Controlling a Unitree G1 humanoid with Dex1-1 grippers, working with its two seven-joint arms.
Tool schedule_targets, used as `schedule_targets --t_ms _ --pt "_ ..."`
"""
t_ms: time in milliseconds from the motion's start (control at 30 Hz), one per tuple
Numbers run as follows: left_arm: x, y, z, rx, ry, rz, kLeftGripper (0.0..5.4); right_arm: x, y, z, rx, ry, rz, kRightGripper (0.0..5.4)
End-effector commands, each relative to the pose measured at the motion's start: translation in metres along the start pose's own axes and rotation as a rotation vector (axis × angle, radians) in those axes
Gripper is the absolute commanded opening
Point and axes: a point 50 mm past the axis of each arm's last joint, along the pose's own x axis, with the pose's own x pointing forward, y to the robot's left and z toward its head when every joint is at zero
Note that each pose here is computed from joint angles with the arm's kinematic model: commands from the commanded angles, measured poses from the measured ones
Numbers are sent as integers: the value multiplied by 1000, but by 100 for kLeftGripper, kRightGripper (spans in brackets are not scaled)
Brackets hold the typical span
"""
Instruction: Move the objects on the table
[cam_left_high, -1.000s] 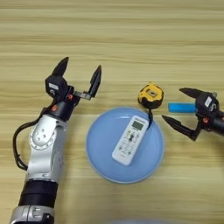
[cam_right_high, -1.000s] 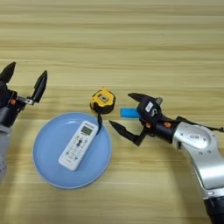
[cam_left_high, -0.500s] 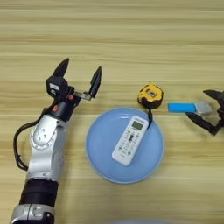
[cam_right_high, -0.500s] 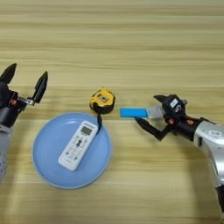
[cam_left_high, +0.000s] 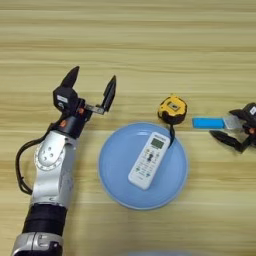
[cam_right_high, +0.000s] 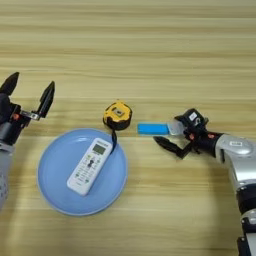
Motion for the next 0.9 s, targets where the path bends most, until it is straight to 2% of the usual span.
schedule_targets --t_ms 33,467,800,900 --pt "2 1 2 19 -6 -14 540 0 -5 -8 23 53 -32 536" --pt "1 2 1 19 -5 -14 540 0 -10 -9 26 65 -83 536" --pt "1 1 2 19 -6 -15 540 -7 -9 -14 29 93 -71 428" --pt "2 1 2 19 -8 -15 540 -11 -5 -18 25 120 -43 377"
